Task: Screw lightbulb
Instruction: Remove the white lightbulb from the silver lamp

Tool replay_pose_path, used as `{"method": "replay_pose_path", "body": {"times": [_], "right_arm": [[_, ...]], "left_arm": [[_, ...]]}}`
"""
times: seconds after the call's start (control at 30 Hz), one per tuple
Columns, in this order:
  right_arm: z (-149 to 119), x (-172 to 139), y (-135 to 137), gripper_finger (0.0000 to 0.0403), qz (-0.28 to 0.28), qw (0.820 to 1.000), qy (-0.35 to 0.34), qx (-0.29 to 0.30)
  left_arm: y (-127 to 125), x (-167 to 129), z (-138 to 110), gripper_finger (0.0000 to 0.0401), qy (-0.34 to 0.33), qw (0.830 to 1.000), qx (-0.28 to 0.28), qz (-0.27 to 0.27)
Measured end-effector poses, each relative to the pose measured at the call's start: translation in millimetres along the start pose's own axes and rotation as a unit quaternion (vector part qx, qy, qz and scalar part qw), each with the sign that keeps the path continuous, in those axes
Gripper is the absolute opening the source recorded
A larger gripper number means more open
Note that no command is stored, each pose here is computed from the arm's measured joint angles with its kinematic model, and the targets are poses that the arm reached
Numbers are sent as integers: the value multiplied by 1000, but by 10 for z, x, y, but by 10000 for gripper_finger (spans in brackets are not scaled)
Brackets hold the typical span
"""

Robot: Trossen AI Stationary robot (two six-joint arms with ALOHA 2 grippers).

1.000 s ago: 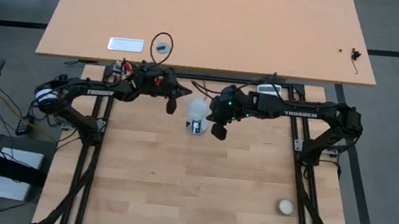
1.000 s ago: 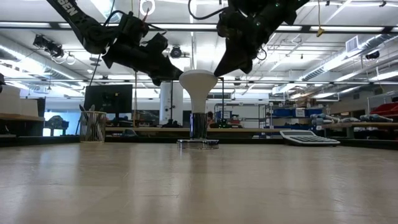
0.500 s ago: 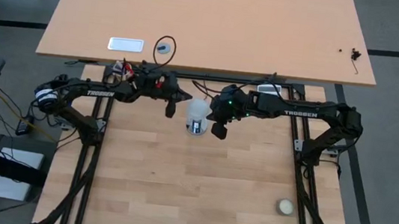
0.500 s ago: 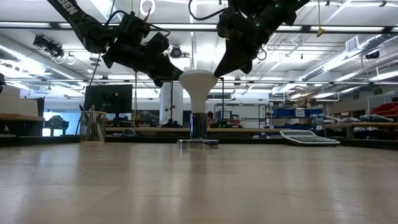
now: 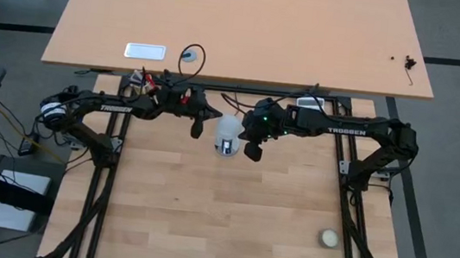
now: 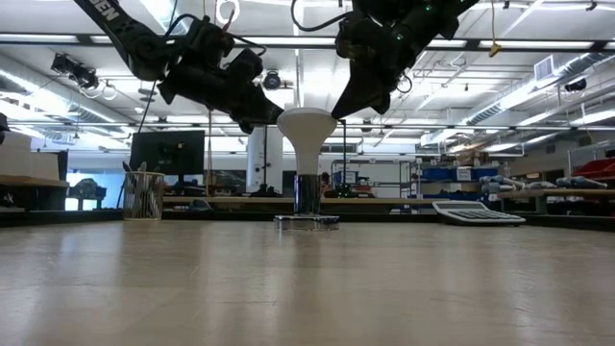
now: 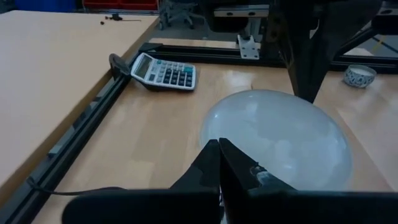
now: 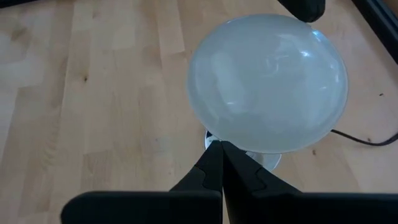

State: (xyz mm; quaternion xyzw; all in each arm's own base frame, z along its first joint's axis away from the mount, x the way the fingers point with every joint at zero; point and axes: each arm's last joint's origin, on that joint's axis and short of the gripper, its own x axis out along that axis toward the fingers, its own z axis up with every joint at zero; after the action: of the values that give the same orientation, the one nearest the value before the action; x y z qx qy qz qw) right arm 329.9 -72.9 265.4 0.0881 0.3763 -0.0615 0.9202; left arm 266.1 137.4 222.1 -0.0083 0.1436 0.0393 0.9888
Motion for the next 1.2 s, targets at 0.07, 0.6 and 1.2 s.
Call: {"method": "replay_pose_path", "body": {"times": [0.07,0.6,1.2], "right_arm": [[1,-1,-11,9,-1,1000,0,1],[-6,-32,-216,9,-24,999,3,21],[20,-85,-493,9,-77,996,-16,31]], "left_arm": [[-9,2,-7,0,5,1000,-2,-1],[-22,-5,-47,0,28,999,-17,-12],[-145,31,-57,0,30,997,-24,-70]]}}
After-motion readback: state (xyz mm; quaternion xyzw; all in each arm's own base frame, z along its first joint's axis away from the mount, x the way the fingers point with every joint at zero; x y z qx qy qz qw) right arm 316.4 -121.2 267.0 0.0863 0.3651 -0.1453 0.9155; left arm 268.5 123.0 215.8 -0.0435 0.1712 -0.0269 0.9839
